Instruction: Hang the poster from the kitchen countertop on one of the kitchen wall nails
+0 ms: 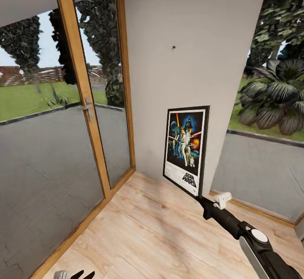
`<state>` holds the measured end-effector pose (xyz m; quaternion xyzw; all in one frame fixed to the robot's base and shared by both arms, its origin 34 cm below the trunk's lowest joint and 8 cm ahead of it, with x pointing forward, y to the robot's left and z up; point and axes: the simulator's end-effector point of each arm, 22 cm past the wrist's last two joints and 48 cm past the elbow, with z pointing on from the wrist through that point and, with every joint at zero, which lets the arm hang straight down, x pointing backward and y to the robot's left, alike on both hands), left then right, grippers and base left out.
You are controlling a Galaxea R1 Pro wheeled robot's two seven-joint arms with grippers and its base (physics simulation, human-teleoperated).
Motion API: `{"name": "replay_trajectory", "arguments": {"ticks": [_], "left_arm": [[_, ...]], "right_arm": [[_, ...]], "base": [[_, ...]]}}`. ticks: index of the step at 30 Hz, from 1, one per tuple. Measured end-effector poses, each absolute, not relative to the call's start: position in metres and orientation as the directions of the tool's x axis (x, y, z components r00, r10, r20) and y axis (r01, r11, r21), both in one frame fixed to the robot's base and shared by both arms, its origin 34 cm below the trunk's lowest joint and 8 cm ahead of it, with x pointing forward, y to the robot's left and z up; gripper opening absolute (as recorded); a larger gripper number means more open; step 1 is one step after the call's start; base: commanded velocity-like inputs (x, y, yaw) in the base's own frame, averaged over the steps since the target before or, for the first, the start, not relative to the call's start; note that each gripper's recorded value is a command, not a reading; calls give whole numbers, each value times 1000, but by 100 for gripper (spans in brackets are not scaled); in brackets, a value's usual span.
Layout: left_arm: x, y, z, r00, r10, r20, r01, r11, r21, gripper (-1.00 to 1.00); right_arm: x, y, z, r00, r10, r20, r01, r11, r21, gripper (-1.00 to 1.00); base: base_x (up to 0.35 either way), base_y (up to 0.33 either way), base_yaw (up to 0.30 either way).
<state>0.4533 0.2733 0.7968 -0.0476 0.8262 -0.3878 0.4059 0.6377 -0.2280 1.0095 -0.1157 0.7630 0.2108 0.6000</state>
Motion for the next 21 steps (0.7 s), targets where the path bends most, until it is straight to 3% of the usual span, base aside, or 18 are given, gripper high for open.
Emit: {"name": "replay_trajectory", "arguments": {"ticks": [21], "left_arm": [[453,273,797,-666,-394,-634,236,695,-679,100]], "right_arm": [[638,-228,1009,-254,76,-964,-429,885,183,-100]], "base": [[195,255,-12]]}}
